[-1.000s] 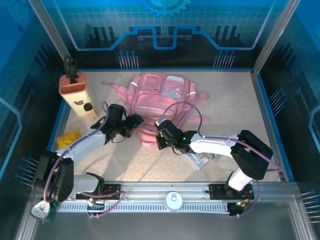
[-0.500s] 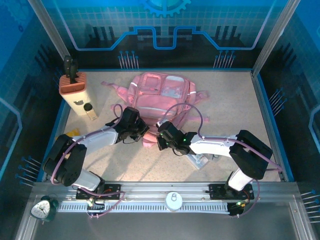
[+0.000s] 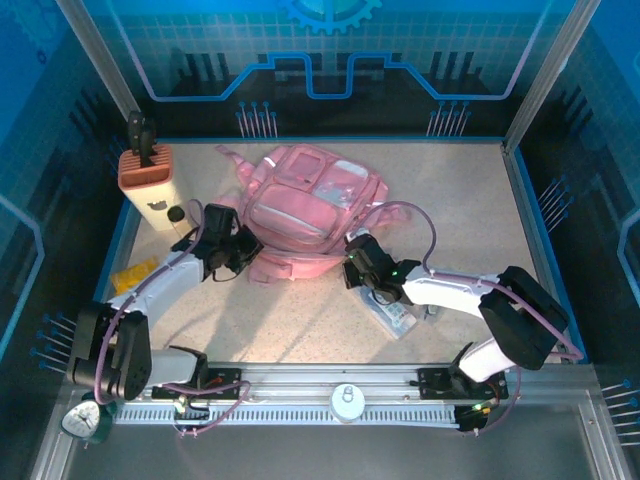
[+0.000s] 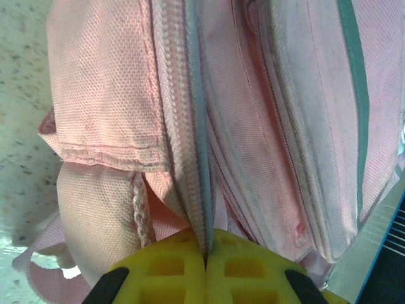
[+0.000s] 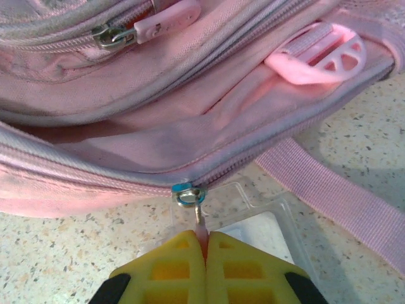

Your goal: Pack the student bag

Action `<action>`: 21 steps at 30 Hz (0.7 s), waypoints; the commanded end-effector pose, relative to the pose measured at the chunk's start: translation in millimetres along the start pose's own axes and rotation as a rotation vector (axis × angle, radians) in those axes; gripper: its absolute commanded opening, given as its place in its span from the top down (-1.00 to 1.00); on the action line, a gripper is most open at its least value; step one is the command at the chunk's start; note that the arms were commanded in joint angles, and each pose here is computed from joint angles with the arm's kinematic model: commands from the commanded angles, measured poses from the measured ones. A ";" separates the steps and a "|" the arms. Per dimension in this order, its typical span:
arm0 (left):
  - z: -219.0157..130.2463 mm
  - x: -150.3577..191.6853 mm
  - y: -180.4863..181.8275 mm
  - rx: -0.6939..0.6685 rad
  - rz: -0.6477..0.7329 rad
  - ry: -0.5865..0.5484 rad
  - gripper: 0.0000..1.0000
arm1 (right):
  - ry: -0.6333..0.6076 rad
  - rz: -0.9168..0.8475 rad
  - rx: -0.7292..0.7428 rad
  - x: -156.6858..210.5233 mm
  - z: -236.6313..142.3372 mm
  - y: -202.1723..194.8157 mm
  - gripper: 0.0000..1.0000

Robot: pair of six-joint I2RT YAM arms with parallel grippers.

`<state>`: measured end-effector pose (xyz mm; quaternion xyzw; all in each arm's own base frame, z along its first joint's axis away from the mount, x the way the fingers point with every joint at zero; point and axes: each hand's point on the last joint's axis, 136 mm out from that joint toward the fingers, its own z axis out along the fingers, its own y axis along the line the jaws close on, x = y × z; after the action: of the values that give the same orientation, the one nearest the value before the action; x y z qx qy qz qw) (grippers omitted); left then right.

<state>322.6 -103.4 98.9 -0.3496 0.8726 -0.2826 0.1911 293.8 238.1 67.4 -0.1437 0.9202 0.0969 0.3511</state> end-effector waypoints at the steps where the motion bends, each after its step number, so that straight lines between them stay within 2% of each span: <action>1: -8.6 -28.0 -14.5 0.007 0.076 -0.037 1.00 | 0.062 -0.072 0.024 20.9 -1.7 0.7 1.00; 2: -8.4 -29.0 -15.8 0.003 0.072 -0.034 0.98 | 0.066 -0.078 -0.009 21.0 -1.9 13.6 1.00; 3: -10.2 -30.5 -18.5 0.014 0.068 -0.043 0.86 | 0.071 -0.082 -0.027 21.3 -2.8 24.3 1.00; 5: -13.1 -27.9 -21.3 0.055 0.046 -0.051 0.35 | 0.074 -0.080 -0.066 21.0 -2.8 42.7 1.00; 10: -22.7 9.3 -15.5 0.092 -0.022 -0.019 -0.03 | 0.076 -0.052 -0.104 22.7 2.1 52.8 1.00; 12: -25.4 29.9 -9.6 0.093 -0.092 -0.019 -0.08 | 0.090 -0.061 -0.091 25.4 2.8 50.4 1.00; 15: -21.6 63.0 -21.4 0.193 -0.156 -0.032 -0.15 | 0.082 -0.068 -0.079 24.8 1.4 47.2 1.00; 21: 3.3 98.9 -41.5 0.155 -0.178 0.004 -0.26 | 0.072 -0.046 -0.086 25.6 3.9 44.5 1.00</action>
<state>257.4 -192.3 102.1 -0.3584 0.8466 -0.3550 0.1694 266.1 276.0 55.3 -0.1864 0.9210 0.1187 0.3209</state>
